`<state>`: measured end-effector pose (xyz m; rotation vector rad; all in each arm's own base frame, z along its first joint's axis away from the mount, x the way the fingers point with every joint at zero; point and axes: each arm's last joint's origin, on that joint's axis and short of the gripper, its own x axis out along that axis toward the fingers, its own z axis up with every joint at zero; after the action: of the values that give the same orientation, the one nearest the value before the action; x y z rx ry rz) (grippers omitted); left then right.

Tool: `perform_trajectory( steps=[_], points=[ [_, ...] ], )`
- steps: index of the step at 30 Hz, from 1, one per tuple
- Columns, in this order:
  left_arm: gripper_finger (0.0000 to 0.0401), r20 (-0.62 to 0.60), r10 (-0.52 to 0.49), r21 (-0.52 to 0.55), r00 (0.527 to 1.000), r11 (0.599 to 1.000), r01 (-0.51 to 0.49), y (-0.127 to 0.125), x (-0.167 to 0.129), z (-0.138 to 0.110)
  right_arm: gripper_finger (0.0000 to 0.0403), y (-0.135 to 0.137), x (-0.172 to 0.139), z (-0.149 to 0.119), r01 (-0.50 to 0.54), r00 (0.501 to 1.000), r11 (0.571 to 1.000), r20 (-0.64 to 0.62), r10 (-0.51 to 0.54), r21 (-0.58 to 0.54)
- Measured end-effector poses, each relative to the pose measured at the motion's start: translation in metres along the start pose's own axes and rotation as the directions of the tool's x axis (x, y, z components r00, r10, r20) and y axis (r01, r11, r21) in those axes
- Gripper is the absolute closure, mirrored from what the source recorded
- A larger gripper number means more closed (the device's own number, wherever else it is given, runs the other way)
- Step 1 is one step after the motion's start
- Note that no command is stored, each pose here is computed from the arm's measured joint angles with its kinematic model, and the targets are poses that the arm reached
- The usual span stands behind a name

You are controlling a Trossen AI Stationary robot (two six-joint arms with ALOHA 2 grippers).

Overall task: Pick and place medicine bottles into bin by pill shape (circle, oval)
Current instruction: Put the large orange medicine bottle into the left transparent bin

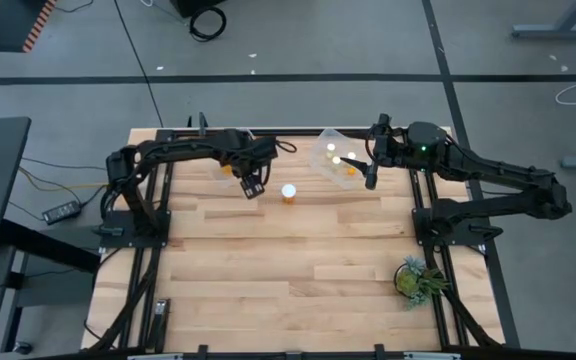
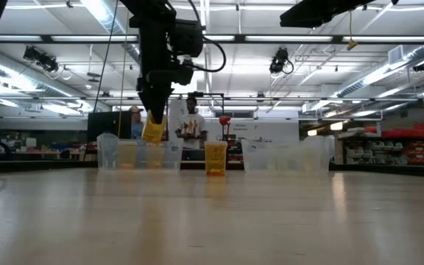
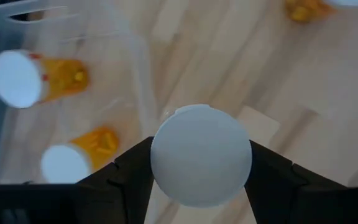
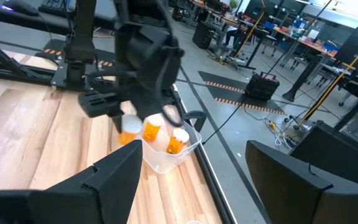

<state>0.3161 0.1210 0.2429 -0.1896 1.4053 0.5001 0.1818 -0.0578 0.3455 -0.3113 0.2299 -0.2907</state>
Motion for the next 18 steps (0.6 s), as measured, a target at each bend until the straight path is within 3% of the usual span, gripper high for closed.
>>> perform_trajectory(
  steps=[9,18],
  points=[
    [0.0189,-0.007,0.017,-0.046,1.000,0.999,-0.018,0.031,0.005,0.002,0.0109,0.000,0.000,0.000,0.000,1.000,1.000,0.000,0.000,0.000],
    [0.0187,0.078,0.041,-0.119,0.996,0.992,-0.031,0.061,0.010,0.010,0.0109,0.000,0.000,0.000,-0.001,1.000,1.000,0.000,0.001,0.003]
  ],
)
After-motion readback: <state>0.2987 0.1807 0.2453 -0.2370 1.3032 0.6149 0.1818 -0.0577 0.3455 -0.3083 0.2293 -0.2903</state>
